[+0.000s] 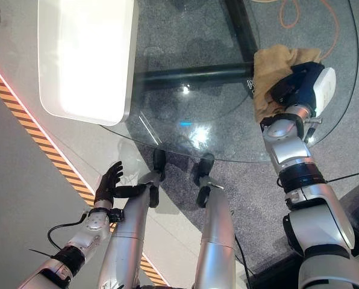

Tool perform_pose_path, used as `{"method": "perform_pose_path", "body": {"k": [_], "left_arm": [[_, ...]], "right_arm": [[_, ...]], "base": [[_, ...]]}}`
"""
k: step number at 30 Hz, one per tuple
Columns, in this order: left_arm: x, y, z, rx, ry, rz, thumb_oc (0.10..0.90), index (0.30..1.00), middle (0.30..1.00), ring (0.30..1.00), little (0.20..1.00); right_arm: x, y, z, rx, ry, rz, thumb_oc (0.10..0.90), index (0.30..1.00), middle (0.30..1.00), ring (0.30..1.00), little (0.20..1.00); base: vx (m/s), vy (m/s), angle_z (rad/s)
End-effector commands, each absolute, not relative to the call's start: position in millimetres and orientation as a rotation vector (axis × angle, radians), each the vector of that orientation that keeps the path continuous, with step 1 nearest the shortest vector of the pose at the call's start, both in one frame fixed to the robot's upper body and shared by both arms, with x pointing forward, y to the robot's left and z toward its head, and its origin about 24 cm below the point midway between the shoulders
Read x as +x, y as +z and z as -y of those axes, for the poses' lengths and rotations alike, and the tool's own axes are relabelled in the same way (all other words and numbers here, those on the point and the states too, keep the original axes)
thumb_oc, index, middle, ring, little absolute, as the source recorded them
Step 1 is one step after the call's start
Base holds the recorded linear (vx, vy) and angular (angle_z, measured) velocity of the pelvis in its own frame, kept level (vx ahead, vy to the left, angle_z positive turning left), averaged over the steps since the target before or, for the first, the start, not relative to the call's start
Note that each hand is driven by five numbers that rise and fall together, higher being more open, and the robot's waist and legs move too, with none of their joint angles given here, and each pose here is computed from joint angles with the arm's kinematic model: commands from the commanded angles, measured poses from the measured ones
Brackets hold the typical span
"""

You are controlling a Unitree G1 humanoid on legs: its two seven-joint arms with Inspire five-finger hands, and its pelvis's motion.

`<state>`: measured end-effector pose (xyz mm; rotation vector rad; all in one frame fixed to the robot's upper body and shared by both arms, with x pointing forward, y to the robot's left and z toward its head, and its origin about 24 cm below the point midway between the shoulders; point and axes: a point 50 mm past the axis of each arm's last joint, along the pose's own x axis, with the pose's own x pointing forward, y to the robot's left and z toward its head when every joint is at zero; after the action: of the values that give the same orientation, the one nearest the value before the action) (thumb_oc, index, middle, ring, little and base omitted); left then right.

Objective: Wipe the table with a cloth and put it in the basket.

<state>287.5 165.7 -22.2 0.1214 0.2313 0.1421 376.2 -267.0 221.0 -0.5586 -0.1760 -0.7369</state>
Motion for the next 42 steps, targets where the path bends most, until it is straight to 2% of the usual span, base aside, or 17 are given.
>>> {"method": "perform_pose_path", "body": {"k": [1, 14, 24, 35, 42], "left_arm": [[256.0, -48.5, -152.6, 0.129, 0.115, -0.316, 0.8, 0.9, 0.9, 0.9, 0.9], [256.9, -48.2, -141.7, 0.134, 0.084, -0.317, 0.8, 0.9, 0.9, 0.9, 0.9], [260.6, -44.5, -132.4, 0.135, 0.066, -0.303, 0.8, 0.9, 0.9, 0.9, 0.9], [262.5, -42.3, -130.7, 0.143, 0.057, -0.3, 0.8, 0.9, 0.9, 0.9, 0.9], [264.0, -39.9, -130.3, 0.148, 0.048, -0.296, 0.8, 0.9, 0.9, 0.9, 0.9]], "right_arm": [[384.0, 222.6, 145.3, -0.48, -0.198, 0.321, 0.1, 0.3, 0.3, 0.3, 0.2], [381.9, 203.2, 102.1, -0.49, -0.044, 0.261, 0.1, 0.3, 0.3, 0.3, 0.2], [373.3, 178.6, 69.3, -0.592, 0.204, 0.227, 0.1, 0.3, 0.3, 0.3, 0.2], [347.5, 160.4, 26.7, -0.621, 0.55, 0.237, 0.1, 0.3, 0.3, 0.3, 0.2], [338.5, 160.5, 12.8, -0.606, 0.627, 0.259, 0.1, 0.3, 0.3, 0.3, 0.2]], "base": [[0.0, 0.0, 0.0], [0.0, 0.002, 0.02], [0.0, -0.003, 0.02], [0.0, -0.001, -0.01], [0.0, -0.008, 0.08]]}}
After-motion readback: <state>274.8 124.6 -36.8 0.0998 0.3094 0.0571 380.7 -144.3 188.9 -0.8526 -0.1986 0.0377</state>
